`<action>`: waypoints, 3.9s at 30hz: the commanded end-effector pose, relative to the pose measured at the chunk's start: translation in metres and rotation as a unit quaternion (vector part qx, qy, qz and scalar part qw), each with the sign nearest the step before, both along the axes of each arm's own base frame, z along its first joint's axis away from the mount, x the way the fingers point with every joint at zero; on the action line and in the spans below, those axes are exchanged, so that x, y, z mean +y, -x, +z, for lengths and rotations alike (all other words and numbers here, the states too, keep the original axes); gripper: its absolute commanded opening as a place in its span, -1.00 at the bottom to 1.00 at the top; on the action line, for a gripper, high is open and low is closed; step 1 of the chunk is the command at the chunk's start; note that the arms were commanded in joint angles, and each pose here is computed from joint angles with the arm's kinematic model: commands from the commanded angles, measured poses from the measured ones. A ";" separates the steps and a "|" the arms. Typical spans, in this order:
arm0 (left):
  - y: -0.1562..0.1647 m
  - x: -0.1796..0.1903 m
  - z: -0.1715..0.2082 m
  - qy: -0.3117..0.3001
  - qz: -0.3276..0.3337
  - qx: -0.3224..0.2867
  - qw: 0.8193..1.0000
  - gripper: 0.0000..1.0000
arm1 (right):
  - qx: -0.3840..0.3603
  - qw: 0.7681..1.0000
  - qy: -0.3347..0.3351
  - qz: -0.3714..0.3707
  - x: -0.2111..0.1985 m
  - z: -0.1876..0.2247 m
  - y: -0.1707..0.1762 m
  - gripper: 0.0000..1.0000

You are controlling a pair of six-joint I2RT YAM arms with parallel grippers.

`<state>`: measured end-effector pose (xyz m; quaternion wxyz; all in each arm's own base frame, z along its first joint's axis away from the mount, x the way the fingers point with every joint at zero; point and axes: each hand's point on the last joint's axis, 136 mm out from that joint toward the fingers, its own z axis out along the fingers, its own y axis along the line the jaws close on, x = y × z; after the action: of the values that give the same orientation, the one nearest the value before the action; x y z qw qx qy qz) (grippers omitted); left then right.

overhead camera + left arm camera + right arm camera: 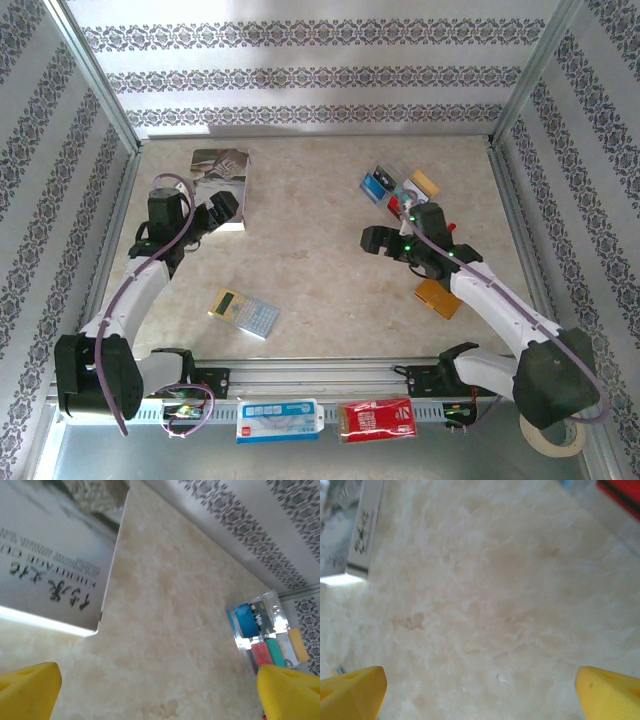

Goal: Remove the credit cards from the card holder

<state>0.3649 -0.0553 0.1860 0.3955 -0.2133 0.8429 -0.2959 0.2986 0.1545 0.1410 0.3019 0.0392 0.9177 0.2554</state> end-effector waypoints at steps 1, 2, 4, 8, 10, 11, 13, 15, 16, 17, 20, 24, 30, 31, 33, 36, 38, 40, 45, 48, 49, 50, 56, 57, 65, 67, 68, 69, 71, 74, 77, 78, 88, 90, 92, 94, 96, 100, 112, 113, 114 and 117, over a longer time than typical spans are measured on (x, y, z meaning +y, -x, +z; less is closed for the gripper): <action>0.012 -0.006 -0.017 0.023 0.000 0.036 0.999 1.00 | 0.017 0.997 0.076 -0.022 -0.010 -0.005 0.002 0.92; 0.014 -0.007 -0.020 0.023 0.000 0.039 0.999 1.00 | 0.034 0.994 0.101 -0.039 -0.018 -0.011 0.006 0.92; 0.017 -0.007 -0.023 0.024 0.000 0.042 0.999 1.00 | 0.065 0.986 0.136 -0.076 -0.036 -0.023 0.015 0.92; 0.020 -0.006 -0.032 0.021 0.003 0.049 0.999 1.00 | 0.091 0.975 0.178 -0.098 -0.057 -0.043 0.032 0.92; 0.019 -0.007 -0.034 0.023 0.003 0.051 0.998 1.00 | 0.097 0.969 0.198 -0.110 -0.068 -0.049 0.036 0.93; 0.018 -0.007 -0.036 0.025 0.002 0.053 0.998 1.00 | 0.103 0.966 0.205 -0.116 -0.074 -0.053 0.037 0.94; 0.015 -0.009 -0.037 0.029 -0.001 0.053 0.998 1.00 | 0.123 0.960 0.213 -0.137 -0.088 -0.064 0.040 0.95; 0.012 -0.010 -0.037 0.032 -0.003 0.053 0.998 1.00 | 0.149 0.950 0.218 -0.168 -0.104 -0.074 0.045 0.93; 0.011 -0.011 -0.037 0.033 -0.004 0.054 0.998 1.00 | 0.160 0.944 0.220 -0.185 -0.113 -0.079 0.047 0.92; 0.010 -0.012 -0.038 0.035 -0.006 0.056 0.998 1.00 | 0.168 0.939 0.225 -0.200 -0.121 -0.083 0.050 0.89; 0.007 -0.015 -0.038 0.043 -0.011 0.054 0.998 1.00 | 0.177 0.926 0.237 -0.235 -0.136 -0.090 0.058 0.88; 0.004 -0.018 -0.037 0.052 -0.014 0.054 0.997 1.00 | 0.200 0.922 0.207 -0.258 -0.135 -0.102 0.067 0.88; 0.002 -0.023 -0.039 0.057 -0.019 0.056 0.997 1.00 | 0.206 0.931 0.169 -0.249 -0.106 -0.110 0.070 0.85; 0.002 -0.025 -0.040 0.059 -0.021 0.057 0.996 1.00 | 0.202 0.935 0.163 -0.243 -0.098 -0.109 0.067 0.85; 0.002 -0.028 -0.043 0.062 -0.026 0.061 0.996 1.00 | 0.196 0.941 0.150 -0.230 -0.081 -0.106 0.061 0.85; 0.002 -0.034 -0.048 0.063 -0.032 0.070 0.995 1.00 | 0.179 0.953 0.125 -0.210 -0.053 -0.100 0.046 0.85; 0.001 -0.036 -0.051 0.065 -0.033 0.074 0.995 1.00 | 0.171 0.959 0.112 -0.195 -0.033 -0.097 0.035 0.85; 0.002 -0.041 -0.053 0.067 -0.037 0.075 0.994 1.00 | 0.164 0.966 0.088 -0.179 -0.007 -0.095 0.022 0.85; 0.003 -0.053 -0.061 0.068 -0.048 0.085 0.993 1.00 | 0.145 0.981 0.017 -0.128 0.075 -0.077 -0.012 0.84; 0.005 -0.062 -0.066 0.072 -0.055 0.094 0.991 1.00 | 0.131 0.987 -0.008 -0.094 0.116 -0.063 -0.027 0.84; 0.005 -0.064 -0.067 0.072 -0.057 0.095 0.991 1.00 | 0.128 0.988 -0.013 -0.083 0.124 -0.061 -0.032 0.83; 0.006 -0.066 -0.068 0.071 -0.058 0.097 0.991 1.00 | 0.123 0.989 -0.015 -0.076 0.129 -0.056 -0.037 0.80; 0.016 -0.093 -0.068 0.040 -0.117 0.100 0.987 0.95 | 0.064 0.995 -0.002 -0.075 0.103 -0.021 -0.049 0.69; 0.018 -0.099 -0.069 0.034 -0.127 0.105 0.986 0.91 | 0.059 0.995 0.005 -0.083 0.092 -0.020 -0.047 0.67; 0.049 -0.159 -0.089 0.079 -0.177 0.154 0.969 0.55 | 0.093 0.991 0.052 -0.076 0.034 -0.053 -0.019 0.27; 0.059 -0.180 -0.090 0.090 -0.198 0.157 0.963 0.52 | 0.107 0.989 0.078 -0.073 0.026 -0.064 -0.013 0.12; 0.062 -0.190 -0.090 0.097 -0.206 0.159 0.961 0.50 | 0.115 0.988 0.083 -0.069 0.024 -0.069 -0.012 0.05; 0.064 -0.197 -0.090 0.101 -0.211 0.159 0.959 0.49 | 0.121 0.987 0.084 -0.066 0.024 -0.073 -0.012 -0.01; 0.068 -0.211 -0.094 0.111 -0.216 0.164 0.956 0.45 | 0.133 0.985 0.084 -0.063 0.023 -0.080 -0.012 -0.16; 0.068 -0.223 -0.102 0.121 -0.210 0.175 0.954 0.38 | 0.145 0.984 0.086 -0.057 0.025 -0.088 -0.014 -0.40; 0.070 -0.233 -0.111 0.126 -0.208 0.188 0.952 0.32 | 0.158 0.982 0.090 -0.051 0.027 -0.097 -0.015 -0.48; 0.071 -0.236 -0.114 0.128 -0.209 0.193 0.950 0.30 | 0.162 0.981 0.091 -0.051 0.027 -0.100 -0.014 -0.50; 0.069 -0.262 -0.133 0.156 -0.215 0.215 0.940 0.05 | 0.189 0.976 0.098 -0.052 0.024 -0.121 -0.008 -0.57; 0.068 -0.262 -0.134 0.156 -0.213 0.215 0.940 0.01 | 0.191 0.976 0.096 -0.051 0.024 -0.122 -0.008 -0.58; 0.066 -0.264 -0.133 0.159 -0.217 0.214 0.939 -0.04 | 0.194 0.975 0.094 -0.051 0.024 -0.125 -0.007 -0.58; 0.065 -0.267 -0.132 0.164 -0.220 0.213 0.938 -0.11 | 0.194 0.975 0.092 -0.053 0.023 -0.125 -0.007 -0.60; 0.064 -0.270 -0.131 0.168 -0.223 0.211 0.937 -0.14 | 0.195 0.975 0.090 -0.053 0.023 -0.126 -0.007 -0.60; 0.059 -0.276 -0.126 0.182 -0.227 0.206 0.934 -0.18 | 0.199 0.975 0.086 -0.054 0.023 -0.128 -0.007 -0.64; 0.053 -0.281 -0.118 0.224 -0.222 0.181 0.932 -0.60 | 0.170 0.983 0.066 -0.035 0.023 -0.114 -0.012 -0.62; 0.053 -0.279 -0.117 0.223 -0.219 0.181 0.933 -0.68 | 0.160 0.985 0.065 -0.031 0.023 -0.108 -0.015 -0.59; 0.053 -0.279 -0.116 0.221 -0.218 0.178 0.934 -0.75 | 0.147 0.986 0.068 -0.028 0.021 -0.102 -0.018 -0.56; 0.052 -0.275 -0.108 0.215 -0.220 0.171 0.936 -0.84 | 0.097 0.992 0.082 -0.016 0.017 -0.078 -0.028 -0.33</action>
<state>0.3100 -0.3291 0.0581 0.0914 -0.1637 0.8500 -0.4922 0.3192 0.1723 0.0372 0.1749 0.0906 0.9663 0.1659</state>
